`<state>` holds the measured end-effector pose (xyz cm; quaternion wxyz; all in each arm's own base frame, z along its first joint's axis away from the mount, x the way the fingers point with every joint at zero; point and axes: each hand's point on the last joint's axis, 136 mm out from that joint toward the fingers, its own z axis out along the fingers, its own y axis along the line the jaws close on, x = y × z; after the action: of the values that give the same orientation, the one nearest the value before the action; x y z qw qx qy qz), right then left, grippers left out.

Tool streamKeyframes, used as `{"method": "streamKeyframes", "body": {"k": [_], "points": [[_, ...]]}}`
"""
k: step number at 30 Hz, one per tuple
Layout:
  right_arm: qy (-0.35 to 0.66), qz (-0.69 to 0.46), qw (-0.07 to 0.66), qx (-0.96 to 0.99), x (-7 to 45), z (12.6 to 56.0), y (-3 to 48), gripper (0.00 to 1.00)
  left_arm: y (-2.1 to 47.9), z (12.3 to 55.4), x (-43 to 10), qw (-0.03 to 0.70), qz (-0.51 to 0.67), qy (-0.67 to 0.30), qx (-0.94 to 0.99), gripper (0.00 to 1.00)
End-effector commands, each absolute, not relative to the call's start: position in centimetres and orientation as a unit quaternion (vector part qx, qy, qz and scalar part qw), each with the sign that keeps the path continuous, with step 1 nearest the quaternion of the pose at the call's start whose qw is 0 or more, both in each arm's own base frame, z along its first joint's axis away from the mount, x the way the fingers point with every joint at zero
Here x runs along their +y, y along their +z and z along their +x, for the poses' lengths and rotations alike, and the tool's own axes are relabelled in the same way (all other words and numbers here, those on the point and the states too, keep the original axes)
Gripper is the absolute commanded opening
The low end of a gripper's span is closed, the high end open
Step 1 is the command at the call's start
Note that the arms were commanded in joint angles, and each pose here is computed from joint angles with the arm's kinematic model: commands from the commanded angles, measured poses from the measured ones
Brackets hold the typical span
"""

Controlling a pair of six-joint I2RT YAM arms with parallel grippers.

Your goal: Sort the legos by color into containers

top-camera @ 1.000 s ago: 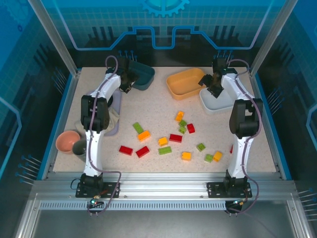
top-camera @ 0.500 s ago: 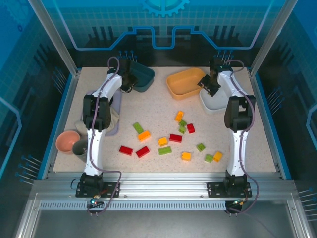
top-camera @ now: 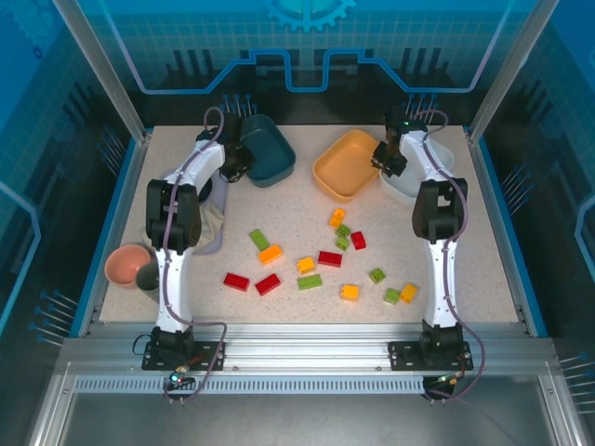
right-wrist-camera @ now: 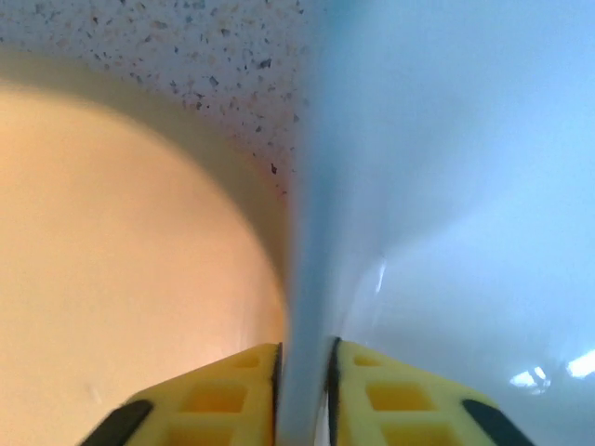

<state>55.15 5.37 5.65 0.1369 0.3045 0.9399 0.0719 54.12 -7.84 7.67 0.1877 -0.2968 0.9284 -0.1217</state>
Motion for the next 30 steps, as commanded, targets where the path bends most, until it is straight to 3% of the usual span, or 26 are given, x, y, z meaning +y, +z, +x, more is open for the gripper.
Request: {"method": "streamKeyframes", "body": {"k": [1, 8, 20, 30], "points": [[0.03, 0.257, 0.124, 0.958, 5.3, 53.7, 5.9, 0.11, 10.2, 52.3, -9.0, 0.196, -0.216, -0.113, 0.95, 0.0], [0.002, 0.16, 0.116, 0.98, 7.1, 51.5, 6.6, 0.0, 9.5, 47.6, -11.7, 0.156, -0.103, -0.109, 0.976, 0.0], [0.011, 0.057, 0.114, 0.992, 12.2, 46.1, 6.5, 0.0, 8.8, 39.7, -13.2, 0.134, -0.021, -0.104, 0.985, 0.0], [0.041, 0.018, 0.093, 0.995, 14.8, 49.2, 4.9, 0.0, 8.0, 41.8, -12.2, 0.134, -0.033, -0.088, 0.986, 0.0]]}}
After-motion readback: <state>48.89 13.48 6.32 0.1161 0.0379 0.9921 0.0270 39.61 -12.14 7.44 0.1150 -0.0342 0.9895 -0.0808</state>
